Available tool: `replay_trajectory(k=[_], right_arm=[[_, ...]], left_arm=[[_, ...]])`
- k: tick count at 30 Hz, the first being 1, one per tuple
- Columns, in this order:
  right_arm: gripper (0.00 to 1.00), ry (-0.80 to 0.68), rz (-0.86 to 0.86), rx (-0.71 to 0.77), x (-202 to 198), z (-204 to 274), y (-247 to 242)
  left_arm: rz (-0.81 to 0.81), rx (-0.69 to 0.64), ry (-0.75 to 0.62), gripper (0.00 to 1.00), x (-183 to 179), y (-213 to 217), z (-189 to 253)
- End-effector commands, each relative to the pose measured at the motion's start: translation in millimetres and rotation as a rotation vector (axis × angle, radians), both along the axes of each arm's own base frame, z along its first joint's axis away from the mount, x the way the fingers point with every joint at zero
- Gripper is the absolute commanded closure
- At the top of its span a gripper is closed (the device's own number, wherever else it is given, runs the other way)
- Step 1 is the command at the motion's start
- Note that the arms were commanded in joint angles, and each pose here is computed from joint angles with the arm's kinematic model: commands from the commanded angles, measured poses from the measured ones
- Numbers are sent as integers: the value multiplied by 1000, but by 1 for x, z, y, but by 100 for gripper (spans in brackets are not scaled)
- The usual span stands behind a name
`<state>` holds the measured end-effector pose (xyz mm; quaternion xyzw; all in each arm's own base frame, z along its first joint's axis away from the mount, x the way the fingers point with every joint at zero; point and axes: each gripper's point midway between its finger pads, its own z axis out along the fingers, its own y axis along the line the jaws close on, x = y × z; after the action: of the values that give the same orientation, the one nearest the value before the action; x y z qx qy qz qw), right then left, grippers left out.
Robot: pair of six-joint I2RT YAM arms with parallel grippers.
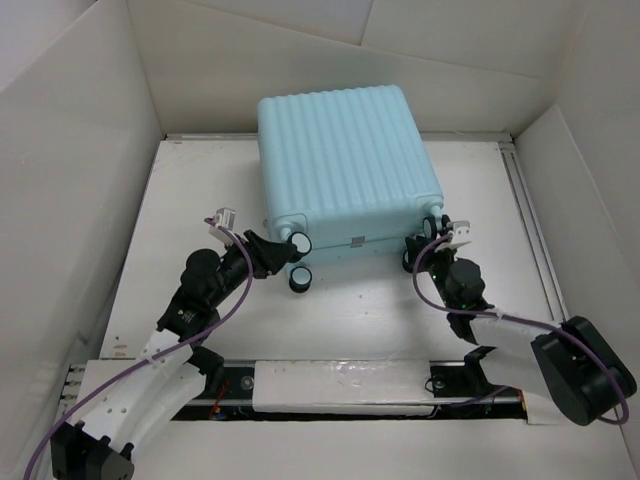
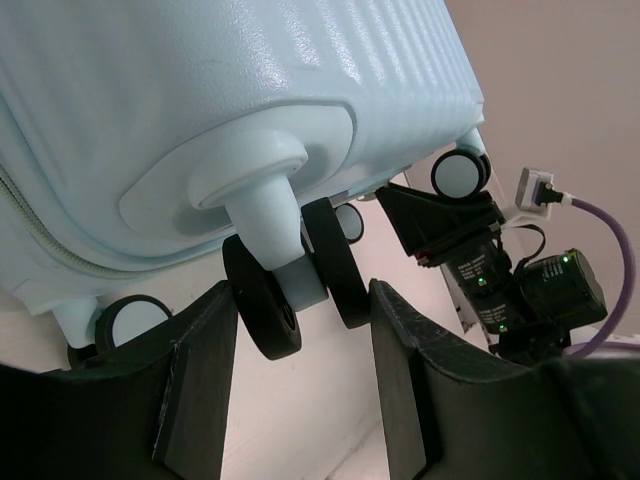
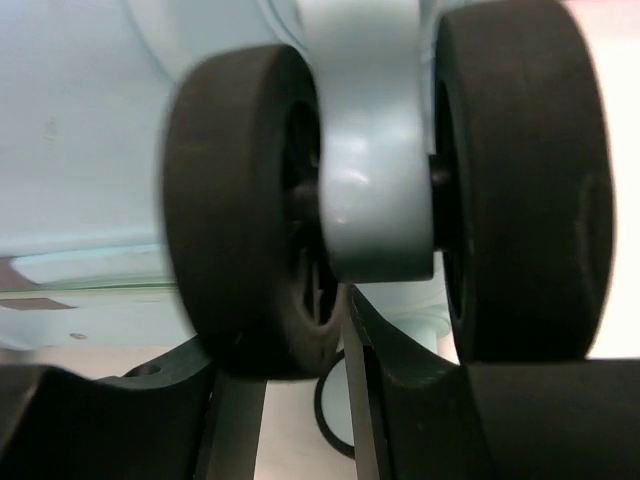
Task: Pack the luggage
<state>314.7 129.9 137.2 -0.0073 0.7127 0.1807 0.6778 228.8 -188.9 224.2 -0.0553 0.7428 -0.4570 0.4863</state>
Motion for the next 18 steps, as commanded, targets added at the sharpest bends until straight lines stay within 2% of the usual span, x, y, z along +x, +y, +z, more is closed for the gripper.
replay_trajectory(k=[1,10,12,16,18], right_arm=[[60,-119,21,40,13,37,6],[80,-144,49,8,26,35,6],[88,-141,61,-6,27,34,8],[89,-141,79,-16,31,34,13],[95,-142,92,-26,33,34,16]], left_arm=[[-154,-22,-168,100,-24,-15,44],[-154,-12,-166,100,-25,-15,43],[-154,-12,-166,100,-25,-15,43],[-155,-8,-157,100,-23,-16,41],[-155,-8,-157,100,-23,-16,41]])
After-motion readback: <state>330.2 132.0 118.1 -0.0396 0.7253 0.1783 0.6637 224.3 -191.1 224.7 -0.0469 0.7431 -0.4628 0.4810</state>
